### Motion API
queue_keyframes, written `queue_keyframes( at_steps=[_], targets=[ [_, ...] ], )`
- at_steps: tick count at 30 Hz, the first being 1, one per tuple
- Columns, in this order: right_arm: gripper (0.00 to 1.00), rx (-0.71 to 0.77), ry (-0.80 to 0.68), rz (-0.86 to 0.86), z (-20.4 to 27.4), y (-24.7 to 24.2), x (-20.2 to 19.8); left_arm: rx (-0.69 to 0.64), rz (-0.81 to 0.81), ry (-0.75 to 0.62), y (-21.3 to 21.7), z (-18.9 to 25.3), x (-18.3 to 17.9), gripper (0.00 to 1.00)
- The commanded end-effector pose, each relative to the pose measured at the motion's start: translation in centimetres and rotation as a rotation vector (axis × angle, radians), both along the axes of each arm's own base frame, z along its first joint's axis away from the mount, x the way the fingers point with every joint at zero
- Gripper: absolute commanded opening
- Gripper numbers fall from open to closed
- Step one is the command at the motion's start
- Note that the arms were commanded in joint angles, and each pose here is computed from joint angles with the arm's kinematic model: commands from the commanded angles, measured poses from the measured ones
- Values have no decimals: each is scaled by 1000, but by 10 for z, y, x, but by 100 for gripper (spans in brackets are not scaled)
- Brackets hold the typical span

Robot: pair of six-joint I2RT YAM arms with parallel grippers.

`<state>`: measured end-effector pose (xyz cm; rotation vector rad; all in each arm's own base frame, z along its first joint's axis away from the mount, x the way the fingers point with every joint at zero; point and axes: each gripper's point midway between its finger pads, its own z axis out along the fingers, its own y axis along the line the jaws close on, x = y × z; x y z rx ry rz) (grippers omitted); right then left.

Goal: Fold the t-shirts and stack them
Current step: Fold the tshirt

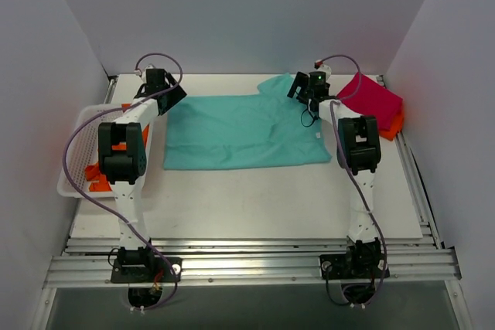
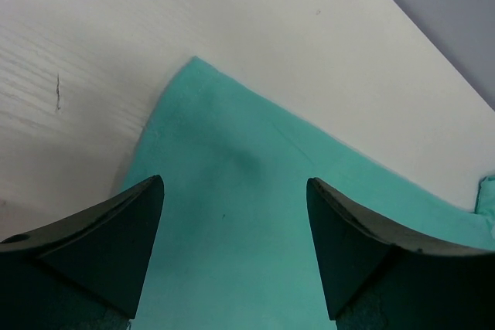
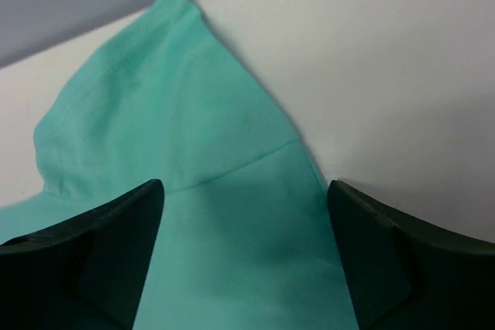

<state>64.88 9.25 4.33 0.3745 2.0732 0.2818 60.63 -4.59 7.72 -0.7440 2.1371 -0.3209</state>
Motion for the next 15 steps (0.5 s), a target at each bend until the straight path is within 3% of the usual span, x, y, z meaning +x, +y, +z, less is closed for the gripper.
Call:
queue_keyframes(
  at_steps=[1, 5, 8, 11, 15],
  targets=[
    [79, 70, -185, 41, 79, 15, 0, 22, -46, -152, -15, 62, 2, 83],
    [60, 98, -211, 55, 94, 19, -13, 9, -62, -141, -27, 69, -11, 81],
    [52, 114, -196, 67, 91, 21, -23, 21, -69, -123, -36, 63, -26, 80],
    [47, 121, -175, 71, 80, 24, -30, 28, -80, -106, -45, 52, -36, 79],
    [50, 124, -141, 69, 65, 24, -35, 44, -85, -48, -50, 27, -46, 76]
  ],
)
